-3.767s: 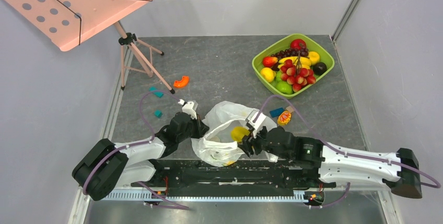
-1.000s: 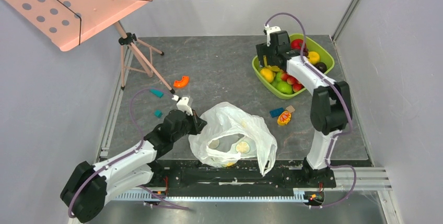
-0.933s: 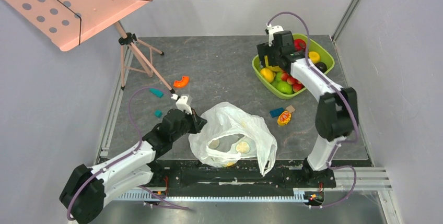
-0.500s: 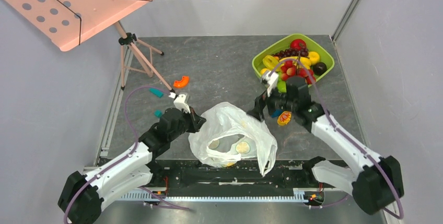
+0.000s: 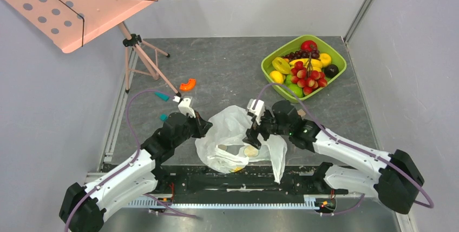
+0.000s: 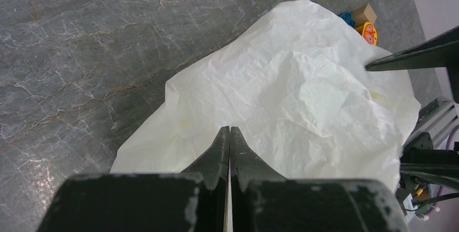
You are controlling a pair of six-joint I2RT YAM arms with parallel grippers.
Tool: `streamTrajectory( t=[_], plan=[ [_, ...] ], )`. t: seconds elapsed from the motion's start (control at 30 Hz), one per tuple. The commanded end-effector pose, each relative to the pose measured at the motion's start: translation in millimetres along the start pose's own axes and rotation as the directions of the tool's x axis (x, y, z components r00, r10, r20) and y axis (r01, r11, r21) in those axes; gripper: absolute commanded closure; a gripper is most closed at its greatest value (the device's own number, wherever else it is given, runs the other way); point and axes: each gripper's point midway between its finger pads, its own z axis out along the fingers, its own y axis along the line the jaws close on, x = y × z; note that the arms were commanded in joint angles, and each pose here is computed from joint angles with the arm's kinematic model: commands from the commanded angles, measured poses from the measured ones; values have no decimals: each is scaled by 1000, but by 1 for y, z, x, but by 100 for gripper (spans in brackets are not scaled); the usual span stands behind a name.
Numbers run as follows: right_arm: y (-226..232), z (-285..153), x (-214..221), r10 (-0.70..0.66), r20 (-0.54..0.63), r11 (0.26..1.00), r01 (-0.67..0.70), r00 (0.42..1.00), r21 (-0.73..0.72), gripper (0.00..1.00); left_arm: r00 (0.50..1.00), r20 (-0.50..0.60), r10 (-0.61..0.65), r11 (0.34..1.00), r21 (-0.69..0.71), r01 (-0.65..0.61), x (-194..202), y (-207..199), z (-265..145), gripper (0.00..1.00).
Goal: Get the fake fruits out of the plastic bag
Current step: Pick up the plastic bag at the center of the board.
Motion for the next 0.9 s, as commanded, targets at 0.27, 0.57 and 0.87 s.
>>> streamTrajectory(
  t=[0.27,0.57,0.87],
  plan=[
    [-56,20,29,-37,-210,942,104,977,318,35,999,54,7,1000,7,-7,-21,-8,-9,98],
    [-56,24,-22,-26,-56,944,43,998,329,100,997,81,18,1000,2,-18,-31,-10,-18,98],
    [-56,-3,-150,-69,197,939,-3,978,344,100,989,147,20,1000,2,-21,-56,-18,-34,98]
  ],
)
